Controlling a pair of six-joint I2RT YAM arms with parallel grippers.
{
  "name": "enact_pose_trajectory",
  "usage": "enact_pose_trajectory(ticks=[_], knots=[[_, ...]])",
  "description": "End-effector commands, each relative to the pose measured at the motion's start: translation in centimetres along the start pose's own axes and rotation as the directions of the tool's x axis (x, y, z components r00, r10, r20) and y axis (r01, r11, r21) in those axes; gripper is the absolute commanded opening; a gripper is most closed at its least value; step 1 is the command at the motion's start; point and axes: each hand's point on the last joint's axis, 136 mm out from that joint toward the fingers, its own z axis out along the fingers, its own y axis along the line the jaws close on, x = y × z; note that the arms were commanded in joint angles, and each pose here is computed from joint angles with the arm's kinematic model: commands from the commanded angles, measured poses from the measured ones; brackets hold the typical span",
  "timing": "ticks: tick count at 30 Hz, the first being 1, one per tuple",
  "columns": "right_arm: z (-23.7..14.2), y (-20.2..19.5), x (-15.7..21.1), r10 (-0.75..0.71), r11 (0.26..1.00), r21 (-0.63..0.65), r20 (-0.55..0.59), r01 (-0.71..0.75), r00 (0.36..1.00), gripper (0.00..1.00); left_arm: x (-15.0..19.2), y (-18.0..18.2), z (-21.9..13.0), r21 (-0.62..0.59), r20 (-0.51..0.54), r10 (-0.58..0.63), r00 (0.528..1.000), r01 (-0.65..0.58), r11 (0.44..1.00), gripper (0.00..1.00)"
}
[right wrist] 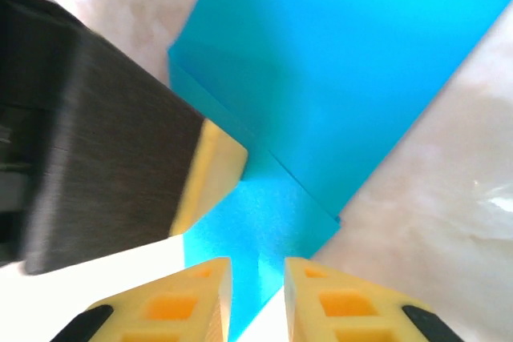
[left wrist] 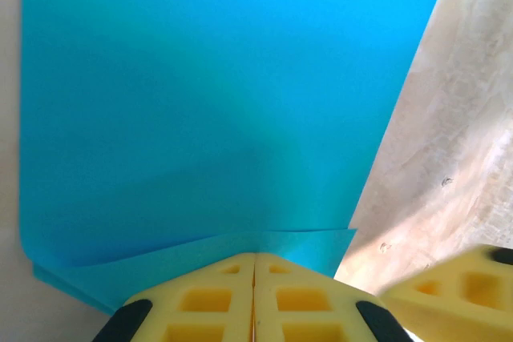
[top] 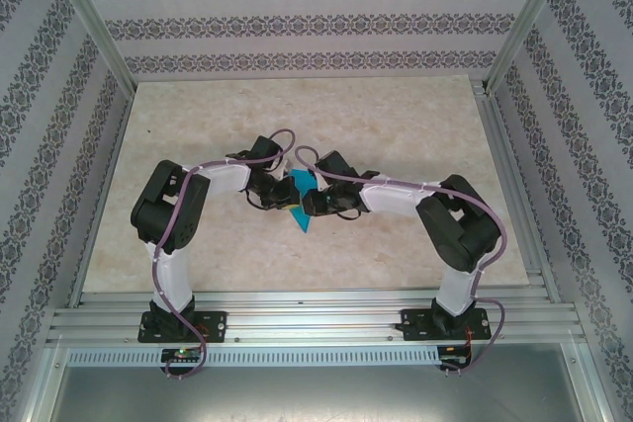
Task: Fold a paper plane with a square sheet of paper (fold left side to right side)
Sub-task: Third fold the triangle at the center of the table.
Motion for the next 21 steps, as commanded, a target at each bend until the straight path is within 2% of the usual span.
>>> enact_pose_trajectory(ticks=[1,10,21], knots=[[-2.8,1.4,-1.2,0.011,0.999,-0.039,0.054,-0.009,0.998,0.26,1.8,4.2,2.3,-0.120,-0.039,-0.041,0.998,0.036,0.992,0.09],[-1.4,6.2,2.5,0.081,0.970,-0.230,0.013,-0.076,0.997,0.23,1.6,4.0,2.2,-0.116,-0.035,-0.036,0.999,0.031,0.993,0.08],[0.8,4.4,3.5,0.085,0.980,-0.179,-0.035,-0.090,0.996,0.22,1.3,3.7,2.1,-0.114,-0.032,-0.030,0.999,0.027,0.993,0.08]])
